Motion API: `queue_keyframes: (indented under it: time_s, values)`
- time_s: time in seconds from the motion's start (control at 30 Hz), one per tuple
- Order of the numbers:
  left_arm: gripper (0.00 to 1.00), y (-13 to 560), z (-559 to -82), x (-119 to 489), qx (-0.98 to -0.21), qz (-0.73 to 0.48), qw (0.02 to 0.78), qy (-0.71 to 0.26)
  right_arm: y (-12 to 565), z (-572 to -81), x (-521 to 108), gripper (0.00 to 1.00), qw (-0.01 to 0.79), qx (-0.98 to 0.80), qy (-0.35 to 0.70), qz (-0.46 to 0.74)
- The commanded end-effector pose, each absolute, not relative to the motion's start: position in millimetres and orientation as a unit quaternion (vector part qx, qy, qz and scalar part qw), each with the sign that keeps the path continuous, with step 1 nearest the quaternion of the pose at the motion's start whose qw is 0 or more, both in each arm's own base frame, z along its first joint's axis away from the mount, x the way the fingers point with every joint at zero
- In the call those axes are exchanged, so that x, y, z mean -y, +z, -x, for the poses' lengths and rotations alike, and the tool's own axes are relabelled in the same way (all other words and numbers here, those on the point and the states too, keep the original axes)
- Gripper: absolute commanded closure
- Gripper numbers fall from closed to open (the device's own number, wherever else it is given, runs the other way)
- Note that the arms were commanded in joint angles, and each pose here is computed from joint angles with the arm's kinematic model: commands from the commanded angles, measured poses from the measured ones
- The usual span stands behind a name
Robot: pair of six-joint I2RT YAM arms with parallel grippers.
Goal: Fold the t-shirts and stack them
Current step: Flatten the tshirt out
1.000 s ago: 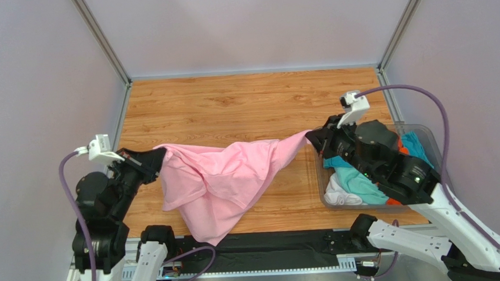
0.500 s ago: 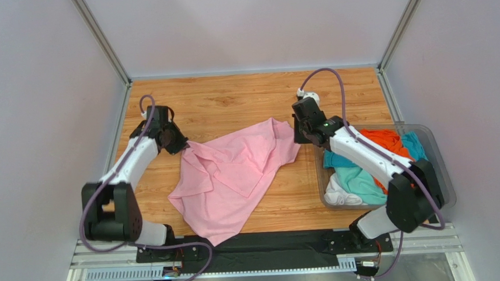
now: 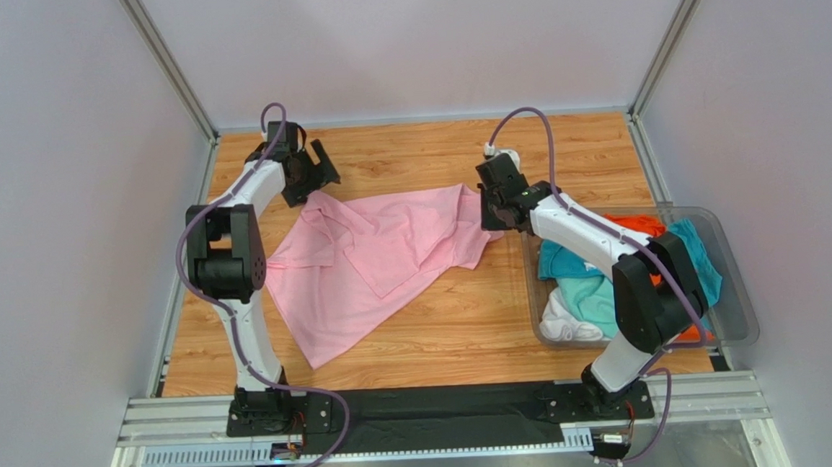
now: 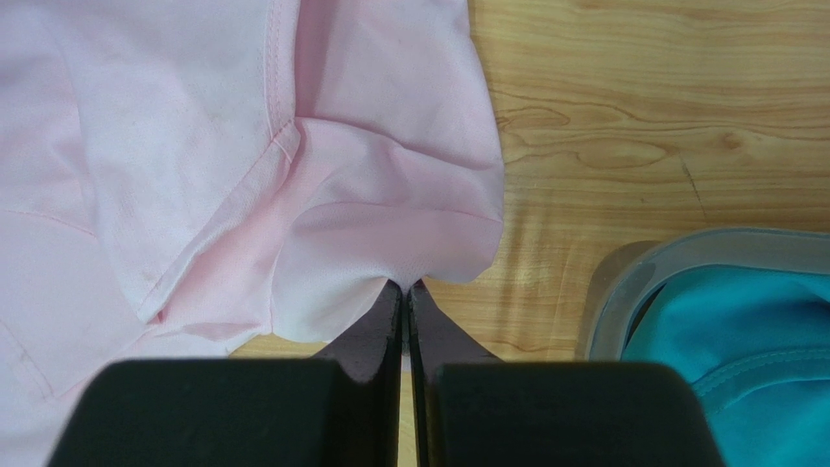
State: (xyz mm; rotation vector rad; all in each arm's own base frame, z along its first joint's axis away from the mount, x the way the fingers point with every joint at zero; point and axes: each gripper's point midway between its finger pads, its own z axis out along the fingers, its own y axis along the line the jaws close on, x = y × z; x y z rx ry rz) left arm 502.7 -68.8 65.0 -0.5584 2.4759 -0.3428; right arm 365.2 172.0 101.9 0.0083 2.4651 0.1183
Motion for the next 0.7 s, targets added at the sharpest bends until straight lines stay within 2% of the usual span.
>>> queue_keyframes:
  time_s: [0.0, 0.07, 0.1, 0.17, 0.2, 0.23, 0.3, 0.4, 0.43, 0.5, 0.53, 0.67]
  values:
    - [0.0, 136.8, -499.5, 70.8, -0.913, 0.179, 0.336, -0.148, 113.5, -362.8, -176.2, 1.0, 0.344, -0.936, 0.075, -0.012]
    - [0.0, 136.2, -469.9, 65.9, -0.92, 0.188, 0.317, -0.136, 116.7, -355.2, -179.7, 1.0, 0.344, -0.934, 0.095, -0.011]
    - [0.0, 161.7, -453.3, 63.7, -0.912, 0.191, 0.336, -0.136, 116.1, -351.8, -179.8, 1.0, 0.342, -0.934, 0.101, -0.011]
    - [0.0, 142.4, -403.8, 57.5, -0.921, 0.22, 0.299, -0.12, 113.8, -341.7, -181.1, 1.0, 0.339, -0.934, 0.116, -0.011]
    - [0.0, 164.6, -381.9, 57.4, -0.91, 0.225, 0.324, -0.13, 112.6, -337.9, -181.3, 1.0, 0.336, -0.934, 0.119, -0.01]
    - [0.0, 135.2, -346.5, 59.4, -0.92, 0.234, 0.289, -0.124, 112.0, -333.1, -180.7, 1.0, 0.335, -0.934, 0.124, -0.009]
    - [0.0, 122.4, -293.6, 67.8, -0.919, 0.24, 0.279, -0.14, 110.2, -328.6, -181.4, 1.0, 0.332, -0.934, 0.129, -0.007]
    - [0.0, 117.0, -244.0, 77.6, -0.913, 0.245, 0.28, -0.167, 107.9, -322.4, -182.9, 1.0, 0.326, -0.935, 0.139, -0.001]
    - [0.0, 93.5, -214.1, 78.3, -0.923, 0.259, 0.238, -0.157, 105.7, -319.2, -183.4, 1.0, 0.322, -0.936, 0.141, 0.001]
    - [0.0, 90.5, -190.8, 78.6, -0.921, 0.261, 0.236, -0.167, 105.7, -318.2, -185.3, 1.0, 0.321, -0.936, 0.146, 0.004]
    - [0.0, 77.6, -170.9, 76.4, -0.927, 0.268, 0.209, -0.159, 106.0, -318.3, -186.4, 1.0, 0.321, -0.935, 0.148, 0.006]
    - [0.0, 71.0, -141.0, 91.5, -0.92, 0.283, 0.185, -0.196, 102.9, -317.9, -186.7, 1.0, 0.317, -0.937, 0.147, 0.008]
